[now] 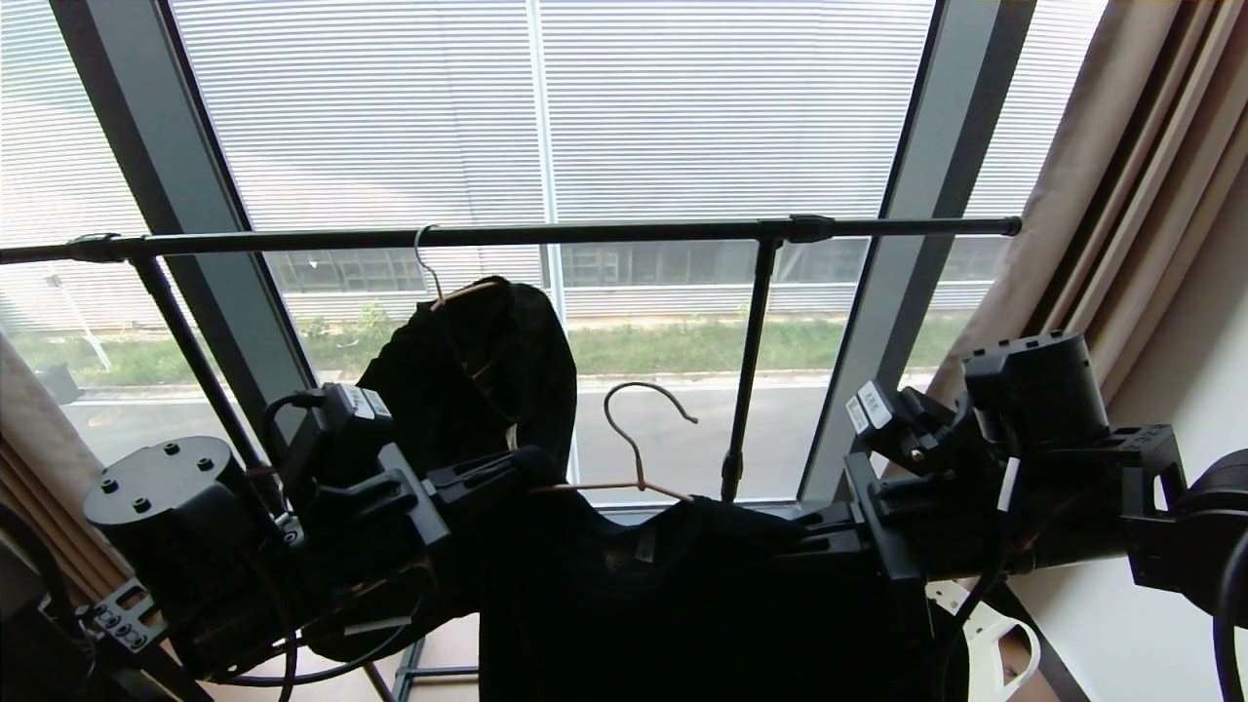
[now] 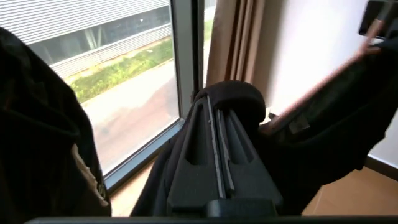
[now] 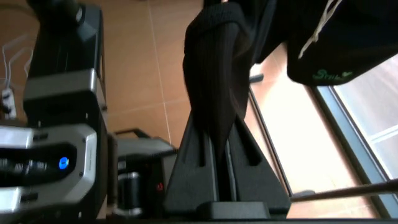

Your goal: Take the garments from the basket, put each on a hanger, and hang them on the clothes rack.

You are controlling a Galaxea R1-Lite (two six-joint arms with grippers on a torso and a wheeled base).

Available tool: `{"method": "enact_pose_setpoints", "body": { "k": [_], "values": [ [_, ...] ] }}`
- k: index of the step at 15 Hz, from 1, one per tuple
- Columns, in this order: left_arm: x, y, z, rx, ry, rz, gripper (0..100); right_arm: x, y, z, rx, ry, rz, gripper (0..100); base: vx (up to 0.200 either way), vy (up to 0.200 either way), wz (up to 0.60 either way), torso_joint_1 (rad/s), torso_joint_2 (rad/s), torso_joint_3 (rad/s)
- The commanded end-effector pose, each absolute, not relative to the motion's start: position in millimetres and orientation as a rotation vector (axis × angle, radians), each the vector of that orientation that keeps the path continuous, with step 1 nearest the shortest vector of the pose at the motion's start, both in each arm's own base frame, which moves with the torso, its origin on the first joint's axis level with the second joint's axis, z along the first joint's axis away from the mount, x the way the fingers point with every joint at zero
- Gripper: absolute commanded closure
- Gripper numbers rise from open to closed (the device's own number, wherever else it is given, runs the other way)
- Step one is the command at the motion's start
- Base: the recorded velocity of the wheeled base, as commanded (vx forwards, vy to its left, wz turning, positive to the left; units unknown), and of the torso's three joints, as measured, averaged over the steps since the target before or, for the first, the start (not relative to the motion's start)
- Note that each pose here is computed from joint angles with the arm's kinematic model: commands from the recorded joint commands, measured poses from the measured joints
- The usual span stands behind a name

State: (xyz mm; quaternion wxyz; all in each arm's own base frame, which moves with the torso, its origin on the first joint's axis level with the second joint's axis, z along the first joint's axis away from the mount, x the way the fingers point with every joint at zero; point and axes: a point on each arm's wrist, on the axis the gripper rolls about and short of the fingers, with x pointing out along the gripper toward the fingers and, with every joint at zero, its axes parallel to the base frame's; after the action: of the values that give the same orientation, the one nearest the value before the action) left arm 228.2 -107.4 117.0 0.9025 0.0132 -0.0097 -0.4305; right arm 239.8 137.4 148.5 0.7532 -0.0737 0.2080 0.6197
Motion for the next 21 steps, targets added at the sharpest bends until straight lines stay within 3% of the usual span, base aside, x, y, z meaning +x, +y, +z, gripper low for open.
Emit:
{"method": "enact_pose_setpoints", "body": {
  "k": [1,7,12,15,21],
  "values": [
    [220,-117,121,0.028,-0.038,-0.937,100,244,140,137,-0.141,0.453,1.341,100,0.000,0.000,0.00,0.000,0.00,0.000],
    [211,-115,144,0.027,-0.131,-0.933,100,243,146,129,-0.133,0.422,1.350,100,0.000,0.000,0.00,0.000,0.00,0.000],
    [201,-117,165,0.022,-0.028,-0.862,100,246,152,116,-0.134,0.413,1.362,100,0.000,0.000,0.00,0.000,0.00,0.000],
    [201,-121,160,0.024,-0.003,-0.876,100,246,152,120,-0.060,0.394,1.341,100,0.000,0.000,0.00,0.000,0.00,0.000],
    [201,-121,160,0.022,-0.004,-0.874,100,246,152,119,-0.053,0.361,1.335,100,0.000,0.000,0.00,0.000,0.00,0.000]
  ]
}}
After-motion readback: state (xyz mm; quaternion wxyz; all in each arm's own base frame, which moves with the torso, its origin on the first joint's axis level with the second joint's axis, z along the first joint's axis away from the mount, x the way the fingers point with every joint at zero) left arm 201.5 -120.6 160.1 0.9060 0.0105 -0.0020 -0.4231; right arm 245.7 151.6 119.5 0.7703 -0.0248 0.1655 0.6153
